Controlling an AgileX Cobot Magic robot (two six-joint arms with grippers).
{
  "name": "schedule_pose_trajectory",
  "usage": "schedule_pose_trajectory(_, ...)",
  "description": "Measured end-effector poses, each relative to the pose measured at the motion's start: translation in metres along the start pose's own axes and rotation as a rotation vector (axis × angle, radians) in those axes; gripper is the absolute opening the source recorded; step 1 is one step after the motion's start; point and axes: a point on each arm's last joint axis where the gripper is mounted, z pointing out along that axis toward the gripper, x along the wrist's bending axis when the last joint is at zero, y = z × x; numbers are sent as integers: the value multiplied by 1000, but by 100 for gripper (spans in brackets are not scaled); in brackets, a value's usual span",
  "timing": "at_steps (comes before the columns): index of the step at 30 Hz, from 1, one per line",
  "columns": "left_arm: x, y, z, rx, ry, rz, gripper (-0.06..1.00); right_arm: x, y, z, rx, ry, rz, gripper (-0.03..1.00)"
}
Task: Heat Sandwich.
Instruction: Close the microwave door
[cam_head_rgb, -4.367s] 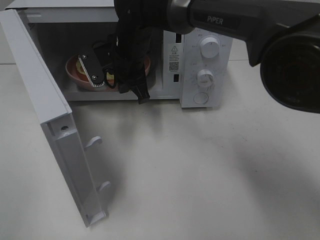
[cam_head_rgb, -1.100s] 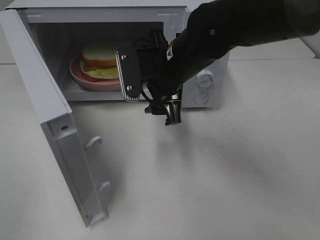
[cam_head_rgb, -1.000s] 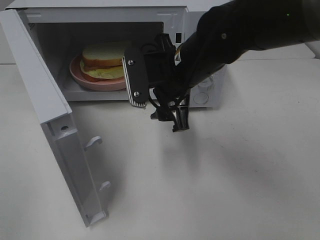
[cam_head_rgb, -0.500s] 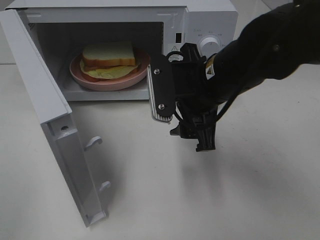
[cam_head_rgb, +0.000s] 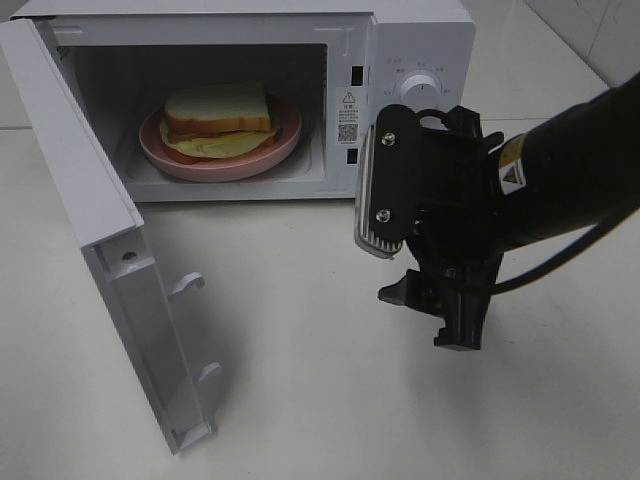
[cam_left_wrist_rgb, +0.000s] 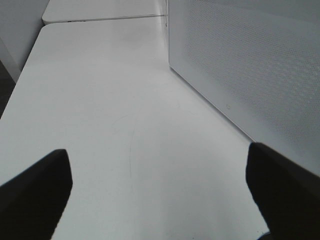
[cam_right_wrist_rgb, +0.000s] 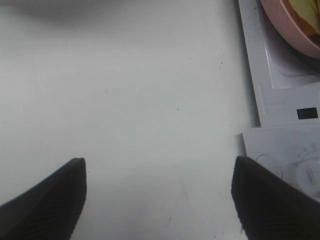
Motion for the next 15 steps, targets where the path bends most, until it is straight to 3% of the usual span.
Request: schedule_pose_trajectory(15,0,0,0,0,0,0,89,20,-21,-53,50,29,292,77)
